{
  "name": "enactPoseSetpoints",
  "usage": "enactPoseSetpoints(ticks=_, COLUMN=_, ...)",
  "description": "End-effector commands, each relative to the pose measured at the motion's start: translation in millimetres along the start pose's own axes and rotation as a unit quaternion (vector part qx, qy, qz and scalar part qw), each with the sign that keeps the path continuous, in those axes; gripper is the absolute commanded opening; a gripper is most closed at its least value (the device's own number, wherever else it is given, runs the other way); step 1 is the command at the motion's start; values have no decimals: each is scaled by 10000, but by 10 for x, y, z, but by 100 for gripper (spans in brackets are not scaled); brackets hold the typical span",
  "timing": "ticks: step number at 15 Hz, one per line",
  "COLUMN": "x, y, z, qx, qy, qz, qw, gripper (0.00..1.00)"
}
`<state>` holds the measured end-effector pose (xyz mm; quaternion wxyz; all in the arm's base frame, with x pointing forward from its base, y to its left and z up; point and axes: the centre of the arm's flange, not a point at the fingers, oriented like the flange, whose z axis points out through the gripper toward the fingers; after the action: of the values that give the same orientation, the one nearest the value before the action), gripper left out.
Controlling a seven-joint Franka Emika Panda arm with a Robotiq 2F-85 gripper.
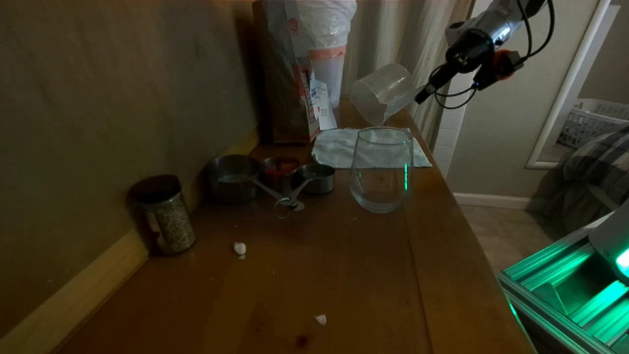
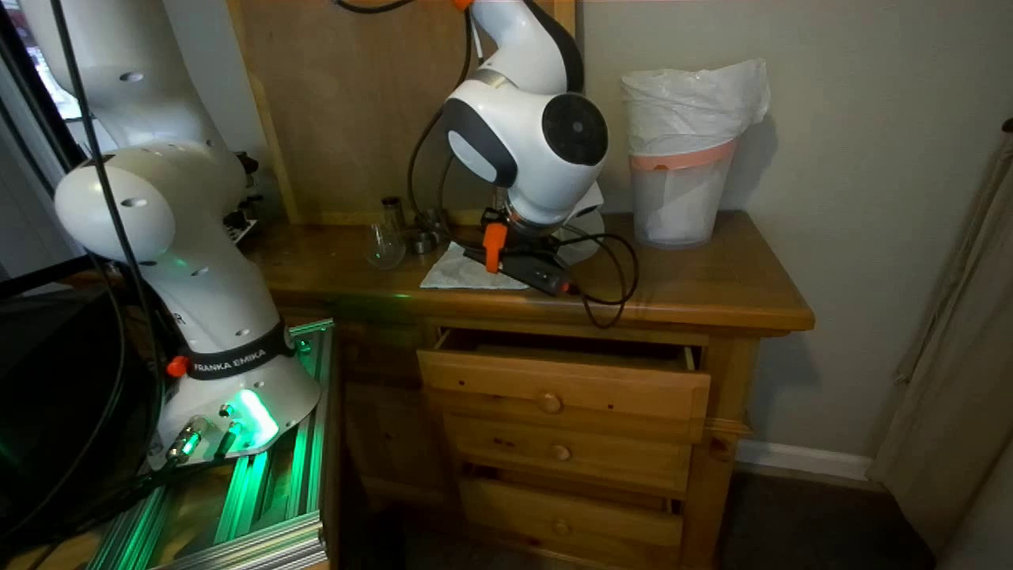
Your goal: Put the jar upright
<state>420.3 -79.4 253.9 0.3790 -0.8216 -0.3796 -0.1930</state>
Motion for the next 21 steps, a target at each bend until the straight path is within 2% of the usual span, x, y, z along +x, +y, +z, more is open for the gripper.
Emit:
enactPoseSetpoints(ticks=1, x=15, y=103, z=-24, qx=17, qy=215, qz=-13, qw=9998, gripper=36)
enactPoseSetpoints(ticks=6, x=20, y=107, z=-78, qx=-71, qy=204, qz=14, qw=9998, gripper=69)
enactPoseSetpoints(ticks=10, x=156, y=16, z=-165, qx=-295, qy=-98, qz=97, qw=9995, gripper=96)
enactPoseSetpoints(ticks=11, x=206, y=-7, z=-187, qx=-359, qy=-185, qz=128, qw=9991, gripper=99)
enactPoseSetpoints(ticks=14, x=455, y=-92, z=-244, qx=-712, qy=-582, qz=434, qw=9948, gripper=100)
enactPoseSetpoints(ticks=16, x=648, y=-128, z=-241, qx=-975, qy=-889, qz=673, qw=9890, gripper=100)
enactPoseSetpoints(ticks=21, x=999, y=-237, z=-140, qx=-1291, qy=-1490, qz=1023, qw=9750, gripper=100)
